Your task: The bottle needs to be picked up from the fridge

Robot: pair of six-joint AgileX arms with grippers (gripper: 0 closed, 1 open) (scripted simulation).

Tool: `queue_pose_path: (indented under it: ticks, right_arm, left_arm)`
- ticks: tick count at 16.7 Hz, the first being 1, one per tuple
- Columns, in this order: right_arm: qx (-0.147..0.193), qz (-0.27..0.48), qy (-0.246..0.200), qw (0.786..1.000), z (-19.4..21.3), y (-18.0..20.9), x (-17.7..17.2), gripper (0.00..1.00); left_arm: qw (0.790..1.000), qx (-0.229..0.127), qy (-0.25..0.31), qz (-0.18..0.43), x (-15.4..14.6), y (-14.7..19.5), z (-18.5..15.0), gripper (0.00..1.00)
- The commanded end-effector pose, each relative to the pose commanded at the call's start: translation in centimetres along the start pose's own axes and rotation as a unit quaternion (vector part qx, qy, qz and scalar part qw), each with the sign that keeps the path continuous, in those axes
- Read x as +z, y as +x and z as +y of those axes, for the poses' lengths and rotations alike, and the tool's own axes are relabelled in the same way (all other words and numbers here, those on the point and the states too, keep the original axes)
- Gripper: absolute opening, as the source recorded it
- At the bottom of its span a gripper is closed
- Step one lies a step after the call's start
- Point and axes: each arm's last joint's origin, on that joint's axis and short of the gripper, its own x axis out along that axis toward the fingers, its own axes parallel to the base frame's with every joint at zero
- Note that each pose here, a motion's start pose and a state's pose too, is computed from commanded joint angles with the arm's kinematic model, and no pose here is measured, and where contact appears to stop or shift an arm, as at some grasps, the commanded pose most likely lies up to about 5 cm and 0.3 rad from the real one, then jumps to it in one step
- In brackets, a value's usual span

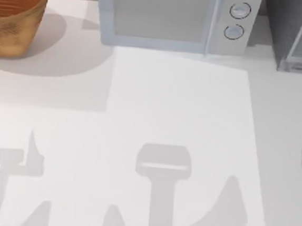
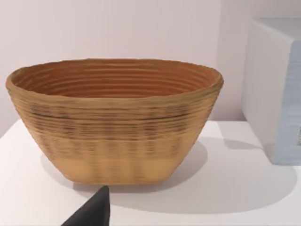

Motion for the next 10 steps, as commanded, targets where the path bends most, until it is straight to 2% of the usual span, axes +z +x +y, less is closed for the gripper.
queue_pose_path:
  ticks: [5, 10]
  right_arm:
    - [0.002, 0.032, 0.017, 0.999, -3.1, 2.6, -3.7, 1.00]
    - [0.004, 0.015, 0.013, 1.000, -5.4, 3.5, -5.9, 1.00]
  left_arm:
    - [1.000, 0.000, 0.000, 0.000, 0.0, 0.0, 0.0, 1.00]
    - [1.000, 0.000, 0.000, 0.000, 0.0, 0.0, 0.0, 1.00]
